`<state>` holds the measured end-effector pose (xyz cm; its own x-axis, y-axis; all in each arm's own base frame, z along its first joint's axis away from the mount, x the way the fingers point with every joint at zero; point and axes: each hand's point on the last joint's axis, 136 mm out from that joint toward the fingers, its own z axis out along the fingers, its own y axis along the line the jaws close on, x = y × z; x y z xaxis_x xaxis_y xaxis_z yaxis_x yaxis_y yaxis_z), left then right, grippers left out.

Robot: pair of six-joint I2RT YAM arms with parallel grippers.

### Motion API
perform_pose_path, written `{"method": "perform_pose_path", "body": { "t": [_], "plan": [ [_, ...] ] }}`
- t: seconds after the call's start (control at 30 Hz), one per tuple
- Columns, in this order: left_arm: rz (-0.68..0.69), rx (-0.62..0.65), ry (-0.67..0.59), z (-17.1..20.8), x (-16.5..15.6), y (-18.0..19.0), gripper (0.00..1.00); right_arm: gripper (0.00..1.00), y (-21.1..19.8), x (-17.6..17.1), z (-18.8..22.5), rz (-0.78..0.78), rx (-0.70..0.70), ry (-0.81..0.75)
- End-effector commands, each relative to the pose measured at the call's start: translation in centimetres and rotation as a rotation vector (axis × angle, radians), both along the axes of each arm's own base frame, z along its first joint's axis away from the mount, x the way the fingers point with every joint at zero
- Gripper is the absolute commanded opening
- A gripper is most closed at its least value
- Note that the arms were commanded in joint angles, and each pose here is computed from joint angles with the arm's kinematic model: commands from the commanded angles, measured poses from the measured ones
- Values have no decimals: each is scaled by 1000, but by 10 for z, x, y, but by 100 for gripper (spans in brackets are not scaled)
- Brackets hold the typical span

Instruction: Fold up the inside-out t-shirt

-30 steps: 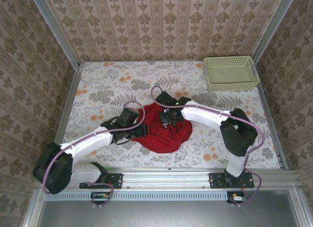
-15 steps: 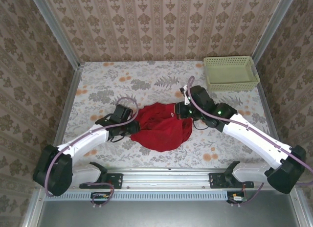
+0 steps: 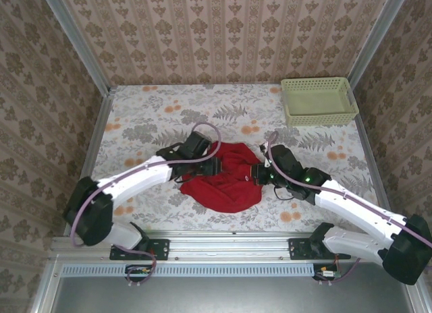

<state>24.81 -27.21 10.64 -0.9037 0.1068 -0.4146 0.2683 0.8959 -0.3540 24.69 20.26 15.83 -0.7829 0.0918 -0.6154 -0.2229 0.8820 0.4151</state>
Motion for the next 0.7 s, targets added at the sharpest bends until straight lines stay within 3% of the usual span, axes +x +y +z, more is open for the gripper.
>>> {"method": "perform_pose_path", "body": {
  "t": [0.0,0.17,0.4,0.63,0.67],
  "plan": [
    [-33,4,4,-1,3,-13,53,0,-1,5,8,-35,37,-40],
    [-30,55,40,-25,7,-14,48,0,-1,6,7,-37,35,-43],
    [-21,85,16,-31,19,-16,33,0,1,6,4,-25,34,-37],
    [-29,124,-33,-7,32,-11,1,0,-8,9,7,-55,-20,-48],
    [-34,132,-50,2,33,-9,0,0,-9,10,10,-58,-32,-52]
  ]
}}
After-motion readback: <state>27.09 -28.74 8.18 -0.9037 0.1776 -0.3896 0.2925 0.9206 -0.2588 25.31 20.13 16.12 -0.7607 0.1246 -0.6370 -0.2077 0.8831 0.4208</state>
